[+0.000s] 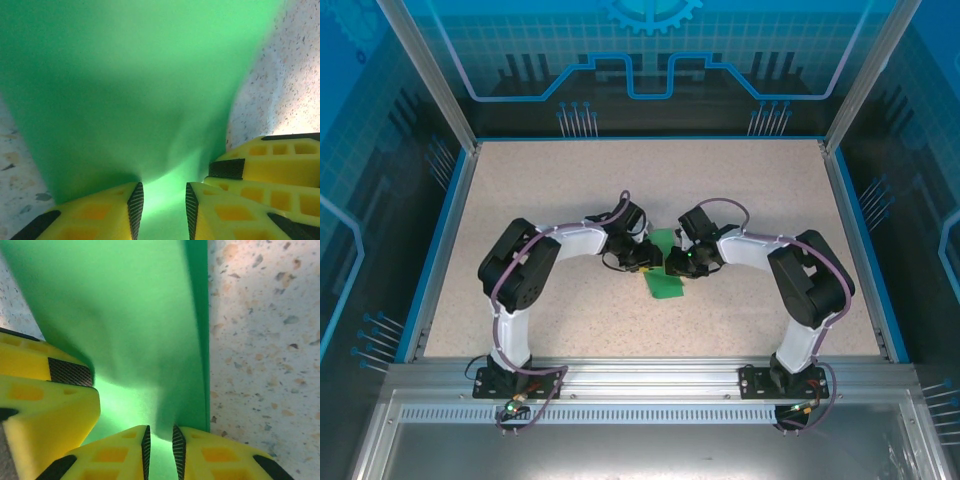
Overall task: Fold a paper plane with a square sheet of paper (fold left side to right side)
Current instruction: First fold the square sheet of paper in half at the center of the table.
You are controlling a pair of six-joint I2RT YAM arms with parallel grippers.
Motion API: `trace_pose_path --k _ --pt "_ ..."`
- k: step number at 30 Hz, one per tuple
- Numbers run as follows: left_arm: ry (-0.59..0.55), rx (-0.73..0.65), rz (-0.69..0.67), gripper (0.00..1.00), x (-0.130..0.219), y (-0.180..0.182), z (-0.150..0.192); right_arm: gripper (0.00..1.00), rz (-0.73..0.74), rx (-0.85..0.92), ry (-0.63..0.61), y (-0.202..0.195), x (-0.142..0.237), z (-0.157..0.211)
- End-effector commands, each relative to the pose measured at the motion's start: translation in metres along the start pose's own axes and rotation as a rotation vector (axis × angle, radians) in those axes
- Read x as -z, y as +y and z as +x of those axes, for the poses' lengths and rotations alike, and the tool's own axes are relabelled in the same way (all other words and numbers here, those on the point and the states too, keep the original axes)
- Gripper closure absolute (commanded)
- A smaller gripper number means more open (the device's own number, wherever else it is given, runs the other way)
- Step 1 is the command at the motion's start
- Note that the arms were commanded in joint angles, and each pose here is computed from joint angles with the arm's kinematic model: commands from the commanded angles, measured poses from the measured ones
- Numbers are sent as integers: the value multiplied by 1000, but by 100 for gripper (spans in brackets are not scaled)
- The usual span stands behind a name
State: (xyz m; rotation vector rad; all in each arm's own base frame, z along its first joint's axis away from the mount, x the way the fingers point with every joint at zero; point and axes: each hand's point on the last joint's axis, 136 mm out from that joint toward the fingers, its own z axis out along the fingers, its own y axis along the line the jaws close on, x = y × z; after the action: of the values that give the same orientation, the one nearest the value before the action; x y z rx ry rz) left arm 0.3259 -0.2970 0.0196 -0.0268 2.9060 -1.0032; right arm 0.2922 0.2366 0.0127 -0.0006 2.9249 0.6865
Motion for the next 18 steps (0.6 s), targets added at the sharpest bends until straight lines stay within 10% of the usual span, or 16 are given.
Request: trace_pose_path --k 1,18 --pt "19 37 -76 67 -5 33 7 76 95 -5 124 -22 -16 33" --pt "-150 -55 67 64 66 6 -6 76 41 -5 113 -14 -16 33"
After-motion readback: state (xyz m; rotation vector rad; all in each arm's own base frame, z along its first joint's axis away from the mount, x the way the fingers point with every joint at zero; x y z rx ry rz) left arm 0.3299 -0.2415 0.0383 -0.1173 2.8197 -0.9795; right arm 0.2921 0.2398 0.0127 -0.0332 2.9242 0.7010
